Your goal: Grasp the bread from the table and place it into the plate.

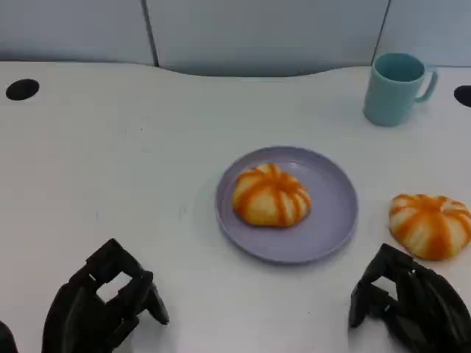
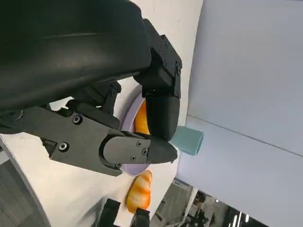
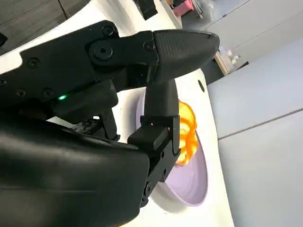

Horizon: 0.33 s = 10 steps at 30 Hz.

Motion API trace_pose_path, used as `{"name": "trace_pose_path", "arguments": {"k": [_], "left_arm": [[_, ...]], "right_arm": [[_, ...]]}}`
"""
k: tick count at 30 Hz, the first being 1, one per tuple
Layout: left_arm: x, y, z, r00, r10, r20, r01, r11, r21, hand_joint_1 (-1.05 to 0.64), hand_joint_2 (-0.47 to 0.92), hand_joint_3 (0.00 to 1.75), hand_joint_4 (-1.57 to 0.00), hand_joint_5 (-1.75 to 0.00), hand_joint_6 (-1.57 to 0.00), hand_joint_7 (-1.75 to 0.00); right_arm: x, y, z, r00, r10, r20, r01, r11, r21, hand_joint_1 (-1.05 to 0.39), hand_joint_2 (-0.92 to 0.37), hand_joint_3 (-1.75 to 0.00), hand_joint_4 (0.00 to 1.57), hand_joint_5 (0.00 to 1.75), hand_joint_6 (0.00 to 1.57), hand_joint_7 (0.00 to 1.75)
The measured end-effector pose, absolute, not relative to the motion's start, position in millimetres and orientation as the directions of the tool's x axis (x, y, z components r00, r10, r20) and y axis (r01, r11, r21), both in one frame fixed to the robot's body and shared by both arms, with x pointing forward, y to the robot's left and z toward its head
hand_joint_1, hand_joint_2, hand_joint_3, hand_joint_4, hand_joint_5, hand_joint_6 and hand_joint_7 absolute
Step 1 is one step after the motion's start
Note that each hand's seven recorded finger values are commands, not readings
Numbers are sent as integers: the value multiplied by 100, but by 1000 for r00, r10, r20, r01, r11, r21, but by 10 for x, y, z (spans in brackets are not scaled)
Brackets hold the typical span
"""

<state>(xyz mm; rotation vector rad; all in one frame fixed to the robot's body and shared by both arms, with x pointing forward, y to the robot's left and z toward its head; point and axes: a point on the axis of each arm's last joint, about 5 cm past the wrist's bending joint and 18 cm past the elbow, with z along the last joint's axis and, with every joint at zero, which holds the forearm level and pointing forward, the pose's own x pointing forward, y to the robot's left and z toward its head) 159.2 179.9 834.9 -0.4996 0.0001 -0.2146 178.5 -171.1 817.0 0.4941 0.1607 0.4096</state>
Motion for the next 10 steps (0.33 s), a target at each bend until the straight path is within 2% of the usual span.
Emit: {"name": "trace_pose_path", "arguments": {"k": [10], "left_arm": [[1592, 1792, 8340, 974, -219, 55, 218, 854, -473, -48, 92, 30, -77, -175, -53, -175]], "right_arm": [[1799, -1713, 8164, 900, 432, -55, -355, 801, 483, -56, -92, -37, 69, 175, 57, 152]]}}
